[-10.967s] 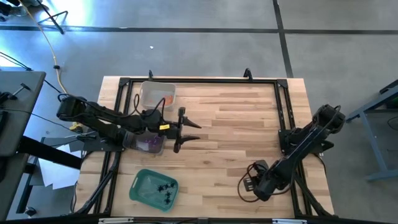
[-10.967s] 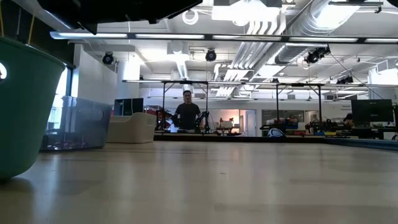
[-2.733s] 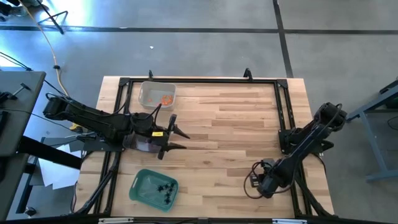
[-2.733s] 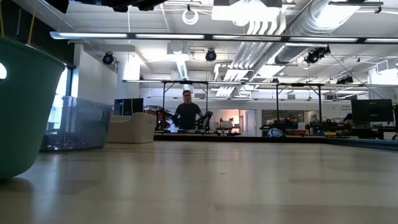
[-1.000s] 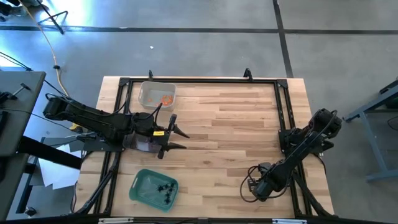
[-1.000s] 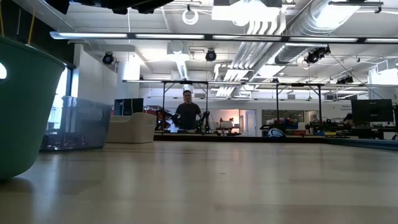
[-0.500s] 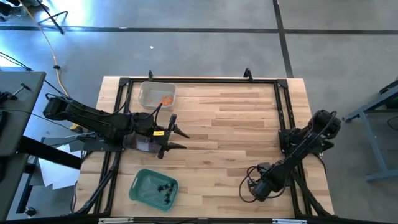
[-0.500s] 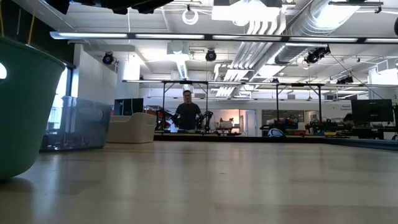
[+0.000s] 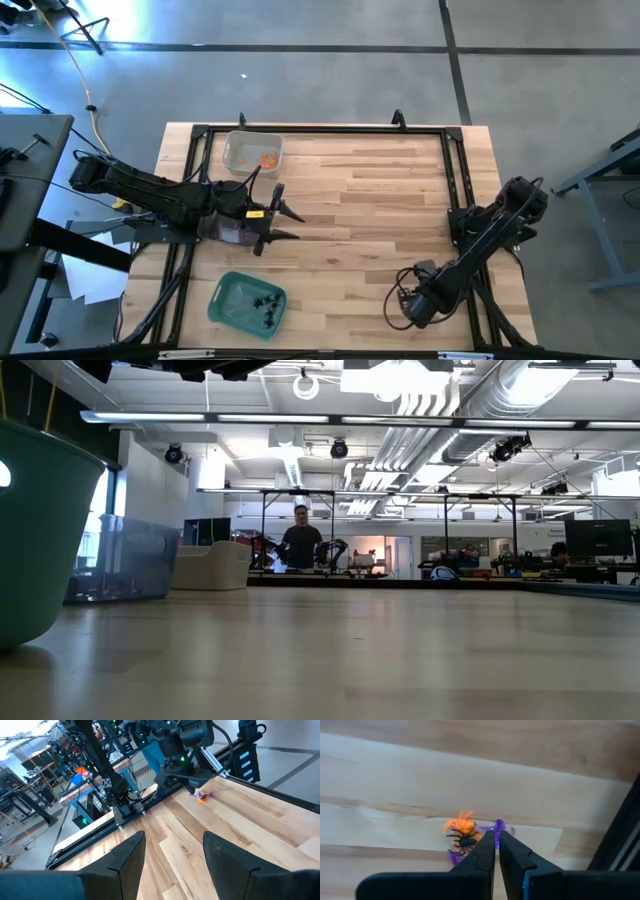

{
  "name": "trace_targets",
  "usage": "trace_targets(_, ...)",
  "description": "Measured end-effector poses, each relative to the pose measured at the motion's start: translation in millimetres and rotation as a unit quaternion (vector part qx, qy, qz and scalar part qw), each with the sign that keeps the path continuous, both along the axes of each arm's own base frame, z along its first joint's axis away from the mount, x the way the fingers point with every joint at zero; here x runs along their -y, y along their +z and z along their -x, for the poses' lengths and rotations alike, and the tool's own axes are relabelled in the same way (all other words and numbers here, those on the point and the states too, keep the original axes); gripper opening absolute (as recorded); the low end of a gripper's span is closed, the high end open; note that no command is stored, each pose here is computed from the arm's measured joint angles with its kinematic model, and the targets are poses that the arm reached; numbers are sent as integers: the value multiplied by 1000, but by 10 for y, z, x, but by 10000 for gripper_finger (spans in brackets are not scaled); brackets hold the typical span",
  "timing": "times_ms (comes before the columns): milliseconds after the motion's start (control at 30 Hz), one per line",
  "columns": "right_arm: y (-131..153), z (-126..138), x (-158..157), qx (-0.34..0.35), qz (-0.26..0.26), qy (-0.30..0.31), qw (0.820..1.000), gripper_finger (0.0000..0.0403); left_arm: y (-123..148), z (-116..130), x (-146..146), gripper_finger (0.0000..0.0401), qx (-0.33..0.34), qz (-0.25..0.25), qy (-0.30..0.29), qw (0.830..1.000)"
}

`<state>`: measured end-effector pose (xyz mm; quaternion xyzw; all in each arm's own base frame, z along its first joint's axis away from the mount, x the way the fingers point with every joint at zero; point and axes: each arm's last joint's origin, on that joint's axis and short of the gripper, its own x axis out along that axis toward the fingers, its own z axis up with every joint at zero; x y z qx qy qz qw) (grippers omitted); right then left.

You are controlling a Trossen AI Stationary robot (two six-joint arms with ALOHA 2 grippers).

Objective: Sort Halloween decoration
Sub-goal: Put the bottom right violet witch hat into the black bin

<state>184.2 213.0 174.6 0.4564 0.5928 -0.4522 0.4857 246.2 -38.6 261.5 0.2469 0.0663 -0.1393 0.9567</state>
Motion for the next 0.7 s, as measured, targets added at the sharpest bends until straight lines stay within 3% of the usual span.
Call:
trace_targets(233, 213, -181, 63, 98, 84, 21, 991, 16, 0, 0, 0, 186, 0, 1, 0, 1000)
trace_targets(467, 369, -567, 361, 218, 219, 74, 948, 16, -3, 1, 0, 186, -2, 0, 0, 1000)
trace_targets(700, 438, -1108, 814, 281, 250, 159, 913, 16, 26, 55, -67, 186, -9, 0, 7, 1000)
